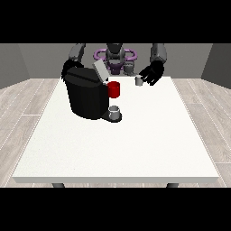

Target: Insert the coffee pod into the coffee machine and close the lid

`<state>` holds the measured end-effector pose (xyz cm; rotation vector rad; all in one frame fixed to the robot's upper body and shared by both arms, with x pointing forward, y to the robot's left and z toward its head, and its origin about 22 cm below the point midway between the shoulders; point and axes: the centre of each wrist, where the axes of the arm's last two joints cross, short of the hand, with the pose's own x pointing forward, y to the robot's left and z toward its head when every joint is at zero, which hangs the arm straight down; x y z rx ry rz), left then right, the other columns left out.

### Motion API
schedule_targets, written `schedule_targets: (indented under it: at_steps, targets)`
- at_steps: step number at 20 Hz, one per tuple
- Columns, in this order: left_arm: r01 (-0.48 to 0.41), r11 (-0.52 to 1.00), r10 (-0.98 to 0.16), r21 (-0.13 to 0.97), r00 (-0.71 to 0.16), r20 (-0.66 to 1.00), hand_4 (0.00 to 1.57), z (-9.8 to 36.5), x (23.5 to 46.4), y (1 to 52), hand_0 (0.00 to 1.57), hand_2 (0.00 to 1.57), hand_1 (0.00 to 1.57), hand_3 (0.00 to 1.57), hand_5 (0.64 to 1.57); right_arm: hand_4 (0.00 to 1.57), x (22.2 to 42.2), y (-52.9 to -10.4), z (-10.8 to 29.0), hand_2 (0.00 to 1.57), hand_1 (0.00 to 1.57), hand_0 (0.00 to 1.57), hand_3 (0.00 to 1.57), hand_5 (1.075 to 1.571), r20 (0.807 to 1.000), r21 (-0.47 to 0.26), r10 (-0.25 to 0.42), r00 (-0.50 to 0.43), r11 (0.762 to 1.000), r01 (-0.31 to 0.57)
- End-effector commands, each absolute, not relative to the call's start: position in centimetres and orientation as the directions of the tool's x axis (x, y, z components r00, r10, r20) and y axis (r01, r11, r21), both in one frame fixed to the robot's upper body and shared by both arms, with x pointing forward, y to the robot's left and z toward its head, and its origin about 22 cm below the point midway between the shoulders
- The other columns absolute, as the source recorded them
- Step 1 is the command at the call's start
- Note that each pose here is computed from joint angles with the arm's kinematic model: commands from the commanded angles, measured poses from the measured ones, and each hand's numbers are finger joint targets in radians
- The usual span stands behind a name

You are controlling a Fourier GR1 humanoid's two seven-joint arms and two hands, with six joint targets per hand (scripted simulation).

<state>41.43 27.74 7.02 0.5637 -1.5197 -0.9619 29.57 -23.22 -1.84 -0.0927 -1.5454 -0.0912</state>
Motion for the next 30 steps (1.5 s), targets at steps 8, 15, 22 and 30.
schedule_targets:
  at_steps: [8,15,22,30]
  targets:
    - [0.003,0.558,-0.81,0.83,-0.217,0.545,0.54,17.0,44.0,30.7,1.01,1.2,1.01,1.22,1.571,0.52,29.6,-20.6,-0.5,0.0,0.0,0.0,0.0,1.571,0.997,0.015,-0.012,-0.072,0.999,0.039]
    - [-0.056,0.591,-0.795,0.805,-0.205,0.57,0.48,21.3,45.1,29.5,1.24,1.26,1.24,1.2,1.571,0.51,31.2,-20.7,2.2,0.0,0.0,0.0,0.0,1.571,0.994,-0.007,0.007,-0.112,1.0,0.003]
    - [-0.035,0.572,-0.799,0.82,-0.249,0.547,0.52,21.4,45.6,26.6,1.28,1.33,1.28,1.26,1.571,0.52,31.7,-19.2,3.9,0.0,0.0,0.0,0.0,1.571,0.993,-0.032,0.036,-0.114,0.999,0.04]
    - [-0.063,0.565,-0.807,0.823,-0.253,0.534,0.49,22.8,45.8,26.9,1.31,1.33,1.31,1.23,1.571,0.48,31.9,-22.1,3.9,0.0,0.0,0.0,0.0,1.571,0.986,-0.012,0.021,-0.167,0.999,0.053]
